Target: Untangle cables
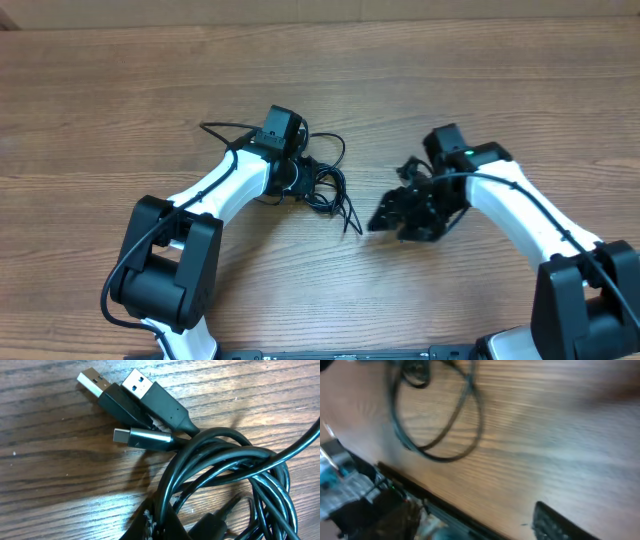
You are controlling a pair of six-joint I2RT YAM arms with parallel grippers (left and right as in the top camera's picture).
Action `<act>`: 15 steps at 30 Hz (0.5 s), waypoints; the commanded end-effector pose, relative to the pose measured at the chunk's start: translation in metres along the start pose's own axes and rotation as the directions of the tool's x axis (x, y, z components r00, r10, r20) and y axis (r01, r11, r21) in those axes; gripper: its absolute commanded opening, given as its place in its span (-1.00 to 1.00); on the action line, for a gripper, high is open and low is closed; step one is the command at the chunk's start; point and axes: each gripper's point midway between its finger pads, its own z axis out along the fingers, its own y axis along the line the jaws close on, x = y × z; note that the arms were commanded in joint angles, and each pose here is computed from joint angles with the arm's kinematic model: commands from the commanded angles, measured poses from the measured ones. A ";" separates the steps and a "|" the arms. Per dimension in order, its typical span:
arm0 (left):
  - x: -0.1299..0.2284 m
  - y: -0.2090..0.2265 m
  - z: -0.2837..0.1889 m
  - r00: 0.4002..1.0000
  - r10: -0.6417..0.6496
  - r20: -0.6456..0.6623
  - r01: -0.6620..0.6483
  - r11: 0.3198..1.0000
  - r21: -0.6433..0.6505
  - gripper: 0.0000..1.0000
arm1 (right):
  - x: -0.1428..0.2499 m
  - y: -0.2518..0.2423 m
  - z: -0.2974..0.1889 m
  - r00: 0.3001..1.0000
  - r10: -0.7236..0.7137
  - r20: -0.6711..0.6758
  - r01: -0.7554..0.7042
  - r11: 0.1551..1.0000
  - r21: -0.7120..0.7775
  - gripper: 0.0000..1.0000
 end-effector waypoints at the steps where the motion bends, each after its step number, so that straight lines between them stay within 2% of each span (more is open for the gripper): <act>1: -0.007 0.003 0.000 1.000 -0.018 0.013 0.018 1.000 -0.013 -0.92 | -0.001 0.021 0.006 0.988 -0.150 0.030 0.151 0.989 -0.010 0.59; 4: -0.007 0.003 0.000 1.000 -0.018 0.013 0.018 1.000 -0.014 -0.92 | -0.011 0.028 0.016 0.966 -0.246 0.074 0.242 0.969 0.056 0.77; 6: -0.007 0.003 0.000 1.000 -0.018 0.013 0.018 1.000 -0.013 -0.92 | -0.018 0.028 0.022 0.947 -0.304 0.102 0.289 0.948 0.135 0.80; 10: -0.007 0.003 0.000 1.000 -0.019 0.011 0.019 1.000 -0.013 -0.92 | -0.026 0.030 0.031 0.914 -0.384 0.132 0.343 0.904 0.256 0.79; 15: -0.007 0.000 0.000 0.999 -0.035 0.011 0.035 0.999 0.002 -0.92 | -0.025 0.048 0.048 0.874 -0.467 0.132 0.421 0.865 0.273 0.66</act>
